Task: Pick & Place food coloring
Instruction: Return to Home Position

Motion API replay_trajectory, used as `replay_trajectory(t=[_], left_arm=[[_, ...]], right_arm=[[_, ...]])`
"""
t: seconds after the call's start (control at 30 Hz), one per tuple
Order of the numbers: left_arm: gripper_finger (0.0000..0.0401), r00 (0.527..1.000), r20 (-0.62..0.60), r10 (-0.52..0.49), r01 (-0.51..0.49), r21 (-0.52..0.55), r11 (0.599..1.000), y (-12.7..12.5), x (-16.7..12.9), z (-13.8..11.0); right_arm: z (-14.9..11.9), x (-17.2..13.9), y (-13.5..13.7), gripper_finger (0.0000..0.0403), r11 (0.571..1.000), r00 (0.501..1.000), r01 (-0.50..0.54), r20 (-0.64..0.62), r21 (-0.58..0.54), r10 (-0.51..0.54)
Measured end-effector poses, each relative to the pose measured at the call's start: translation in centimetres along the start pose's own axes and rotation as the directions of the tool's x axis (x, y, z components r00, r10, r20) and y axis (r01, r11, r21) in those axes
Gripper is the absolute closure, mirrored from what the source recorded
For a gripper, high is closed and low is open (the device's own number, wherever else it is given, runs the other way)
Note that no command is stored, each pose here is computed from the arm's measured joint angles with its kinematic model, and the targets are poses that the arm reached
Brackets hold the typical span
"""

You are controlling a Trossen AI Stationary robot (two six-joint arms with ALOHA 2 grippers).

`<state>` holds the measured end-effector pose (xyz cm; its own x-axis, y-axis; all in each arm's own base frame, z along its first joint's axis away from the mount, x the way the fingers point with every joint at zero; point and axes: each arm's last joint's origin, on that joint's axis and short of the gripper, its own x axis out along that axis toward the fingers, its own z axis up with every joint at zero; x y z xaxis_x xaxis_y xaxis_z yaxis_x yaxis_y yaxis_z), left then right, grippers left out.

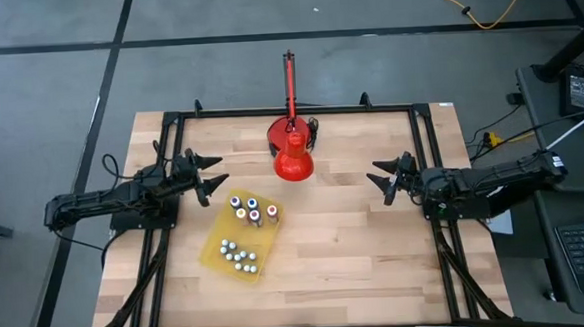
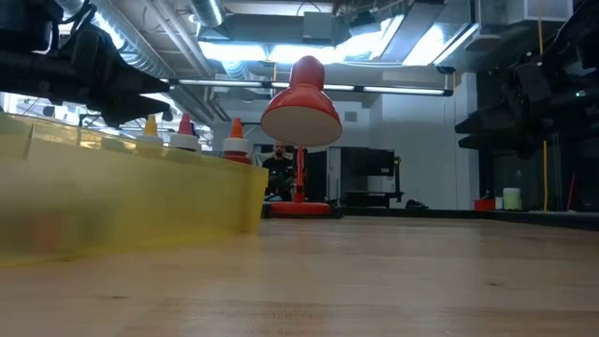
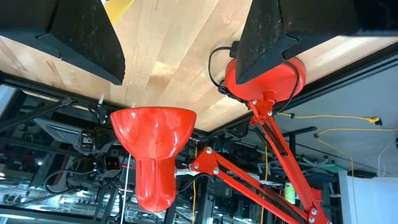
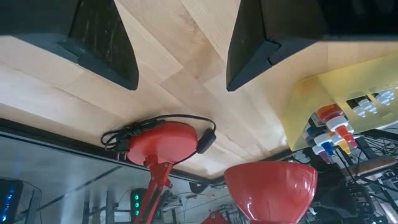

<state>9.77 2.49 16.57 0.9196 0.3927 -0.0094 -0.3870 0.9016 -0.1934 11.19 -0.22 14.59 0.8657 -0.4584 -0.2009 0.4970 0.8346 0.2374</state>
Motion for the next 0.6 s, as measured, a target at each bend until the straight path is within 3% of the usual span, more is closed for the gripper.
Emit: replay_trajectory(t=[0.6], left_arm=[[0.0107,1.0,0.0,0.0,0.0,0.0,1.0,0.0,0.0,0.0]], right_arm=[[0.0,0.0,0.0,0.0159,1.0,1.0,0.0,0.0,0.0,0.0]])
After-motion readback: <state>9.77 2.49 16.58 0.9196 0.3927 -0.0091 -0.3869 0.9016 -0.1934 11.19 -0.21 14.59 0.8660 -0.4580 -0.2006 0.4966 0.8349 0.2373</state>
